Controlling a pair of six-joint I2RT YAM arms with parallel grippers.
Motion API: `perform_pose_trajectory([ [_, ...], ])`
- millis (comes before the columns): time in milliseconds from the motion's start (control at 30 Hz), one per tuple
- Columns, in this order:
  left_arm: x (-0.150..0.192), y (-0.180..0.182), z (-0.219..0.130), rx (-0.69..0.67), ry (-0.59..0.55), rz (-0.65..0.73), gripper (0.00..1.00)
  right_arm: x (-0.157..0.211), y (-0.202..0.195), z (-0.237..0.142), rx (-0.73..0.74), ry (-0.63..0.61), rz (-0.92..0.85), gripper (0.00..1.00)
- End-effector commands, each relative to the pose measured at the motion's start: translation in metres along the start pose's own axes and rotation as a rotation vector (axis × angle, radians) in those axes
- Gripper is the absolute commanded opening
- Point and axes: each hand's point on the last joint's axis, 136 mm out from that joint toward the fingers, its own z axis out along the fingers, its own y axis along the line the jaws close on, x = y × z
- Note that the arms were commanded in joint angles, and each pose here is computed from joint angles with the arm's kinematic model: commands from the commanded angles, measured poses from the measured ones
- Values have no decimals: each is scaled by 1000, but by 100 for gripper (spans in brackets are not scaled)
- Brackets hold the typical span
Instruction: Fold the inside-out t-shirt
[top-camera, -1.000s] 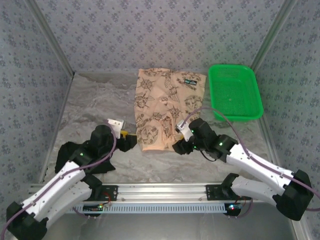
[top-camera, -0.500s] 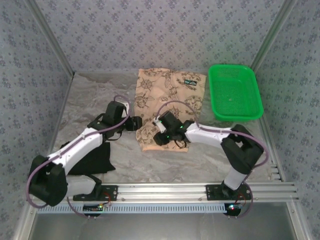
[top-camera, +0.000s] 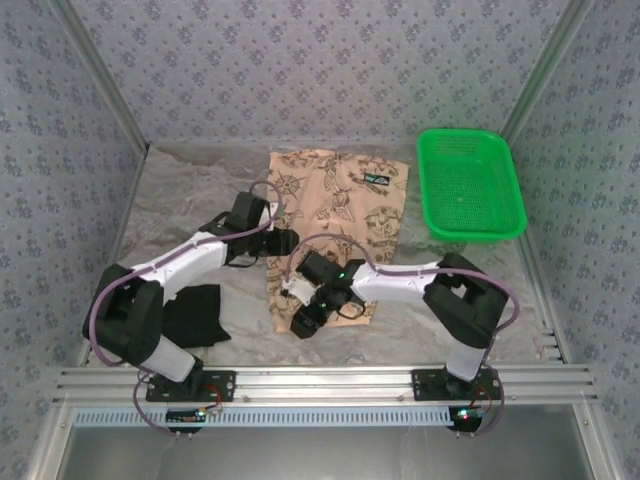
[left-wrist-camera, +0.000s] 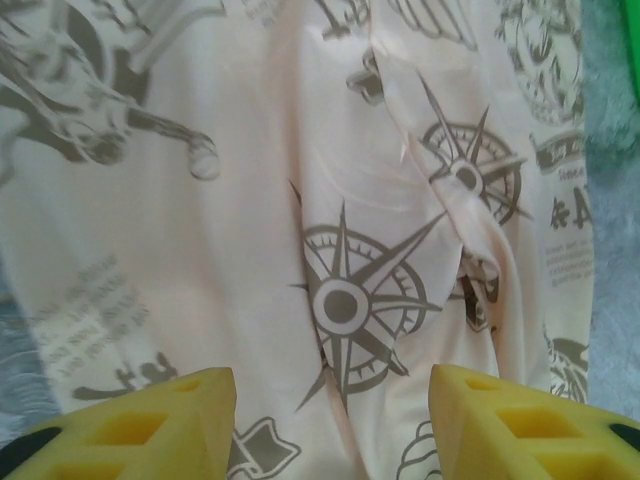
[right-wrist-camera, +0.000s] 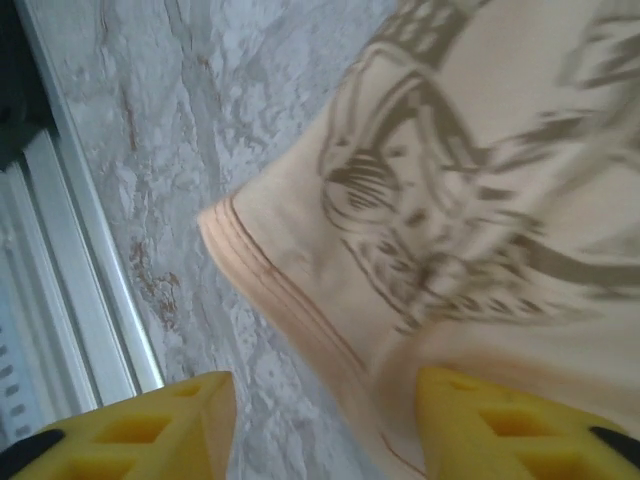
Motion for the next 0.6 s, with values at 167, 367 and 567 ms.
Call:
perform_pose_trajectory([
  [167,12,-29,19,66,67,49,51,-31,-105,-103,306,-262,329,52],
  [367,24,-30,39,74,126,38,51,-36,-155,-95,460,-245,423,47],
  [567,23,-20,57,28,136,59,52,-36,-187,-89,613,-229,453,24],
])
